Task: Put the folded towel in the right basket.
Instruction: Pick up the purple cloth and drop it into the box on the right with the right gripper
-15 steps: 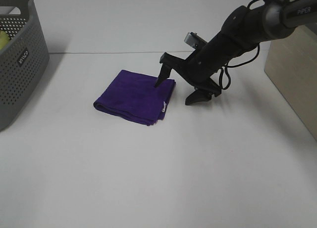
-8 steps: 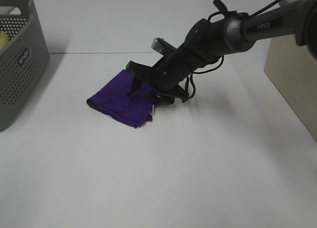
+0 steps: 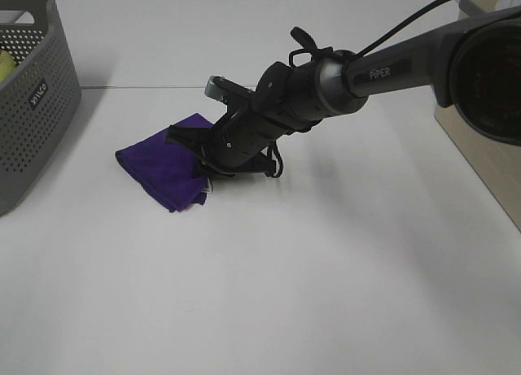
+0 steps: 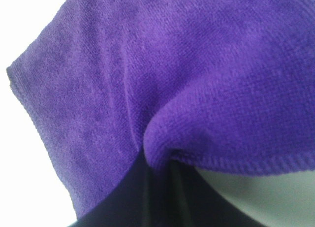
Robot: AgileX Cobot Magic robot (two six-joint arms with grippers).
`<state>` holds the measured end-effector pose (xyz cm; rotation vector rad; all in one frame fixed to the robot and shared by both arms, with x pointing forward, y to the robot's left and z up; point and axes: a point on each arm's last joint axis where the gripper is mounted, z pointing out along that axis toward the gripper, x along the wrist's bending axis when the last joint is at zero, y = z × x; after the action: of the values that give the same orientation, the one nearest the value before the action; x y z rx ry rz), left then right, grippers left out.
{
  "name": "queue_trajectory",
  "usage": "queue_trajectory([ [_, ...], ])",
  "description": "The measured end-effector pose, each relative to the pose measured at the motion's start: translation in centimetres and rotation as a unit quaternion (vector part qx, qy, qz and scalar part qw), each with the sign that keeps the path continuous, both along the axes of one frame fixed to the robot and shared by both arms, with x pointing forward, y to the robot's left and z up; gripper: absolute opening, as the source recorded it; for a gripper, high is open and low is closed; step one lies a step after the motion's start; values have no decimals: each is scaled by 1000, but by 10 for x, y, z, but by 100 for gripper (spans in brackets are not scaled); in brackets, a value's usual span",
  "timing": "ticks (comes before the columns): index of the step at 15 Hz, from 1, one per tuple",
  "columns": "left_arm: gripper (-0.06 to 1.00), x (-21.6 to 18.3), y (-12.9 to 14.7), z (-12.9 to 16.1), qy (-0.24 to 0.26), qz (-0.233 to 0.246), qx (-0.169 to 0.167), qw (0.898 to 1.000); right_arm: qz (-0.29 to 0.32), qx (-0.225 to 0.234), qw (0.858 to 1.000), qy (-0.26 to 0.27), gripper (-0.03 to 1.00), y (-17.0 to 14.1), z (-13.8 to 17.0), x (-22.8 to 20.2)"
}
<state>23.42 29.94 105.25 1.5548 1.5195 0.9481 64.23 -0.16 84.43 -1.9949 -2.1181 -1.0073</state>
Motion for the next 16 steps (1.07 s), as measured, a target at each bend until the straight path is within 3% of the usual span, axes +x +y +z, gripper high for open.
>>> queue_trajectory([
  [3,99,0,0,0,0,0,0,1000,74,-42,996,18,1,-5,22,-14],
  [5,99,0,0,0,0,0,0,1000,100,-51,994,-9,1,-6,57,-17],
  [10,99,0,0,0,0,0,0,1000,137,-60,982,-116,1,-29,181,-34],
  [12,99,0,0,0,0,0,0,1000,114,-62,983,-133,1,-66,223,-35],
  [14,99,0,0,0,0,0,0,1000,50,-76,980,-179,1,-128,270,-28],
  [16,99,0,0,0,0,0,0,1000,-59,-101,964,-239,1,-220,325,-32],
])
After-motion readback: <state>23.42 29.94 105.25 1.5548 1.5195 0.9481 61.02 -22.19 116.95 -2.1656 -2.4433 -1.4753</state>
